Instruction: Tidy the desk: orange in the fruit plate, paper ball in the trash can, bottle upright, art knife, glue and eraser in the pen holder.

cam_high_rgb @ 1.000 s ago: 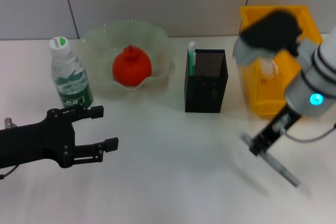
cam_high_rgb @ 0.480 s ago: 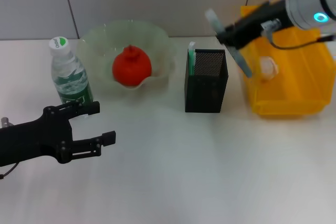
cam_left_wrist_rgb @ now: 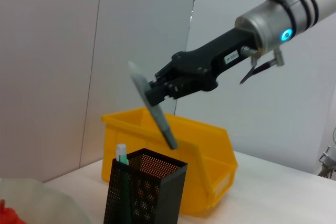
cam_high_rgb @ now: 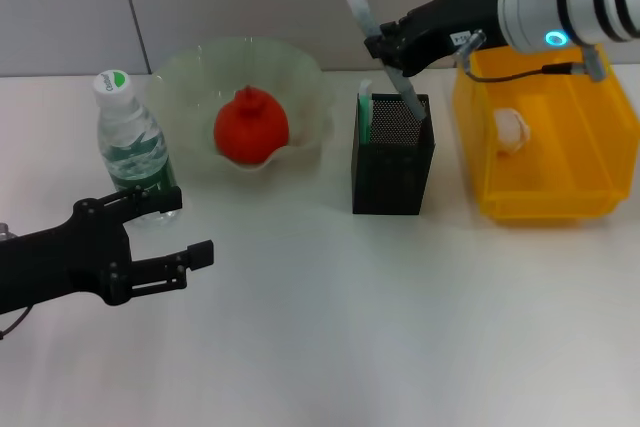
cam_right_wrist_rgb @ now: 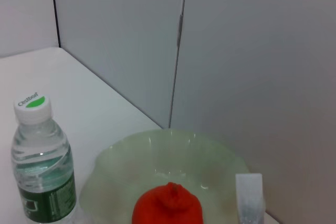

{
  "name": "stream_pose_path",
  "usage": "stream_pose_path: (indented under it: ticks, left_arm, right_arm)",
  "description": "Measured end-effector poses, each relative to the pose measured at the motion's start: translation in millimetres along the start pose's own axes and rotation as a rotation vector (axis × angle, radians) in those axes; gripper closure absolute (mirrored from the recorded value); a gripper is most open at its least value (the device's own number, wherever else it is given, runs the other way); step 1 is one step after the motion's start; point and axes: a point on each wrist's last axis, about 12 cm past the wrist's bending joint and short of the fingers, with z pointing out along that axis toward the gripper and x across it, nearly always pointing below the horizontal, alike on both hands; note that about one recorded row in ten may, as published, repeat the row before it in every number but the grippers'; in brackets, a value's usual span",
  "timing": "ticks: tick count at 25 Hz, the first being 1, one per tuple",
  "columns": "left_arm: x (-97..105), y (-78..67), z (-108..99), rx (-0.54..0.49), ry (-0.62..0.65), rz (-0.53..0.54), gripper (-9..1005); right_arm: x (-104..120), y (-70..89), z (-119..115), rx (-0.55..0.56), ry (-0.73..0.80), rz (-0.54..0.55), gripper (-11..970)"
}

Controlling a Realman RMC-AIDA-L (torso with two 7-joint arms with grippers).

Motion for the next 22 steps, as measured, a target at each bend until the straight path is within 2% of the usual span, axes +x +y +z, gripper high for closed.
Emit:
stream_pose_path:
  ticks: [5,14,22]
  left_arm:
    - [-1,-0.3,0,0.004,-0.003,-0.001,137]
    - [-2,0.2,2,0.009,-0.005,0.002,137]
    - [-1,-0.6,1,0.009,-0.004,0.006,137]
  right_arm:
    - [9,-0.7,9,-0.009,-0.004,0.010,797]
    - [32,8.1,33,-0.015,0.020,0.020,780]
    - [38,10.0,34,-0.026,0.037,0.039,765]
